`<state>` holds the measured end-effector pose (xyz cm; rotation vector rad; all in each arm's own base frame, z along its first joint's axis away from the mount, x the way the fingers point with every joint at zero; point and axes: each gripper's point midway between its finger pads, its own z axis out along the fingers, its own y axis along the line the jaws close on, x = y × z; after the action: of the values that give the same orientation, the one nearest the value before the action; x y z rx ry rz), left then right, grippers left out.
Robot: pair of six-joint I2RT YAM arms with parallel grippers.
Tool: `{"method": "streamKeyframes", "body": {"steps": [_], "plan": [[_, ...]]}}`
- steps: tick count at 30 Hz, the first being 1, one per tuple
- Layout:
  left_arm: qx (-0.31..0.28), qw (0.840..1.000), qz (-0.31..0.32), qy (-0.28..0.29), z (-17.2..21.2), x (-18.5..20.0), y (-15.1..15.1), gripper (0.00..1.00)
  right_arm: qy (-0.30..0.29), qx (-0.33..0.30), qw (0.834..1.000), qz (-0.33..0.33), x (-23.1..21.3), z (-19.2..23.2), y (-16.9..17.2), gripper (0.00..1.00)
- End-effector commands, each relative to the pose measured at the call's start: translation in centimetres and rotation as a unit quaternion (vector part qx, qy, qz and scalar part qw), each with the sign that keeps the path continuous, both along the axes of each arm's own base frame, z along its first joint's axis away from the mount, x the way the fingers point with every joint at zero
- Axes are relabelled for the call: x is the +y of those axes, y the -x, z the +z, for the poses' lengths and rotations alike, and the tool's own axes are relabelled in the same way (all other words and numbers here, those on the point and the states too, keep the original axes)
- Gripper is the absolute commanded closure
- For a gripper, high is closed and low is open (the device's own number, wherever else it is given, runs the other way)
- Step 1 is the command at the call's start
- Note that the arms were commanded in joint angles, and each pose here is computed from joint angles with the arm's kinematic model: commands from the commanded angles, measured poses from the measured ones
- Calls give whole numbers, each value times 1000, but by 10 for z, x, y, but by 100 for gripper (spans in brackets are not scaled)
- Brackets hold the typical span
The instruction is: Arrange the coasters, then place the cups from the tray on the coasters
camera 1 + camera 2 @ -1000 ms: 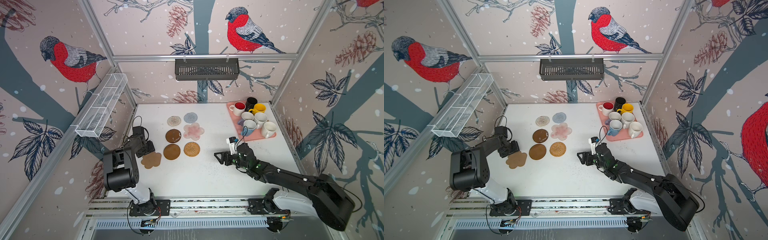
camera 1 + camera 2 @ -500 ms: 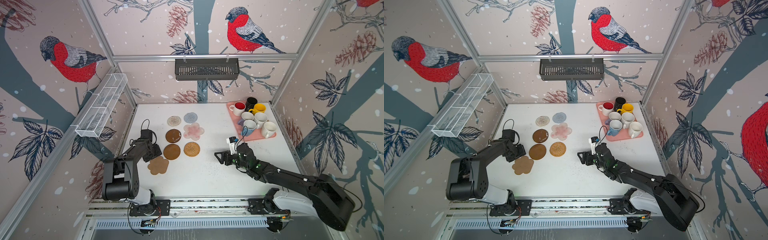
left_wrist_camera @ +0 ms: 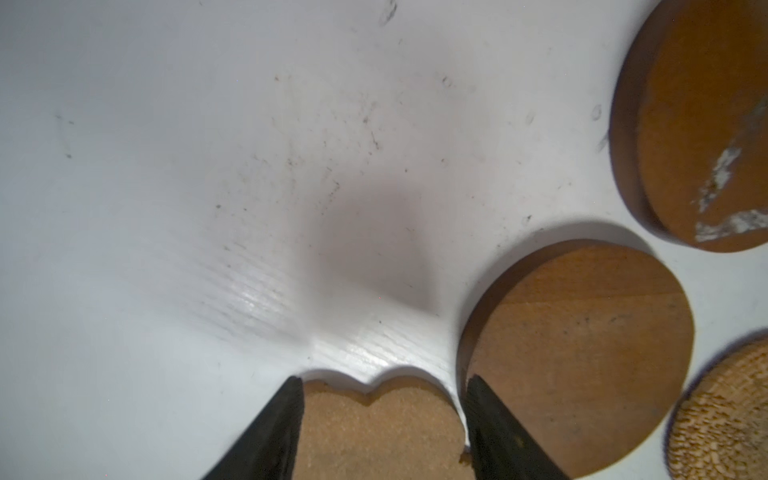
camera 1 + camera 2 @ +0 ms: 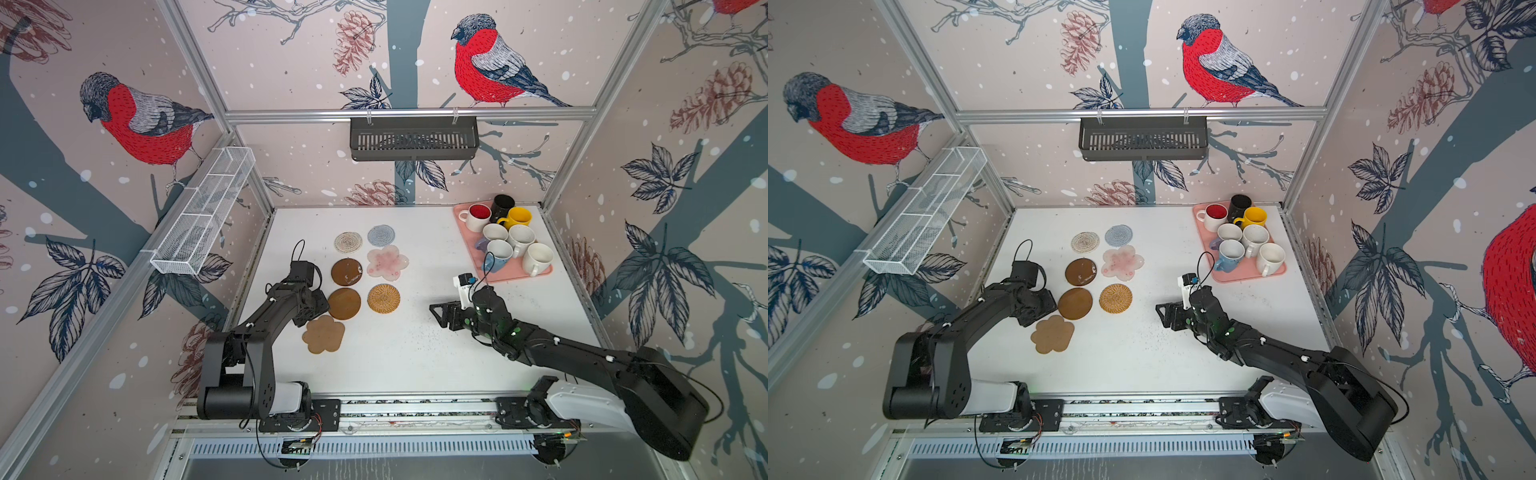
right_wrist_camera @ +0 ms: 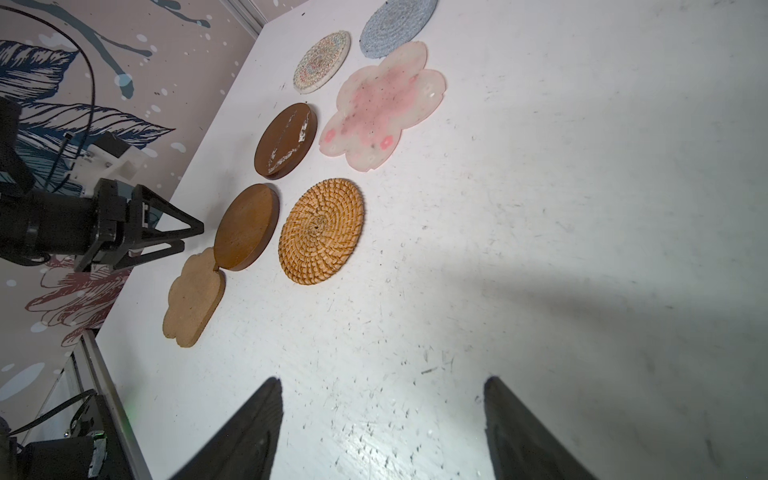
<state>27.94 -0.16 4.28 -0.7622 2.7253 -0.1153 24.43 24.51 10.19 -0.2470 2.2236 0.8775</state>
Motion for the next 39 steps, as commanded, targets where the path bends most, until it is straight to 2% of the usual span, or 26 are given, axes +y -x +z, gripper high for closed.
{"method": "streamKeyframes", "body": {"steps": [1, 4, 7, 12, 20, 28, 39], "plan": [[6, 999, 21, -33, 13, 13, 3, 36, 7, -6, 1000, -2, 0, 1, -2, 24], [13, 997, 38, -64, 19, 26, 7, 35, 8, -7, 1000, -2, 0, 1, -3, 24], [25, 996, 54, -67, 10, 30, 13, 34, 8, -8, 1000, -3, 0, 1, -3, 24], [32, 995, 74, -61, -6, 31, 18, 28, 11, -6, 1000, -3, 0, -1, -3, 24], [17, 995, 90, -39, -13, 25, 27, 26, 12, -3, 1000, 1, 3, -3, -3, 24], [-10, 995, 94, 15, -21, 6, 36, 33, 14, -7, 1000, 4, 5, -1, -1, 24], [-13, 997, 72, 15, -20, -9, 40, 38, 18, -12, 1000, -2, 2, 0, -2, 24]]}}
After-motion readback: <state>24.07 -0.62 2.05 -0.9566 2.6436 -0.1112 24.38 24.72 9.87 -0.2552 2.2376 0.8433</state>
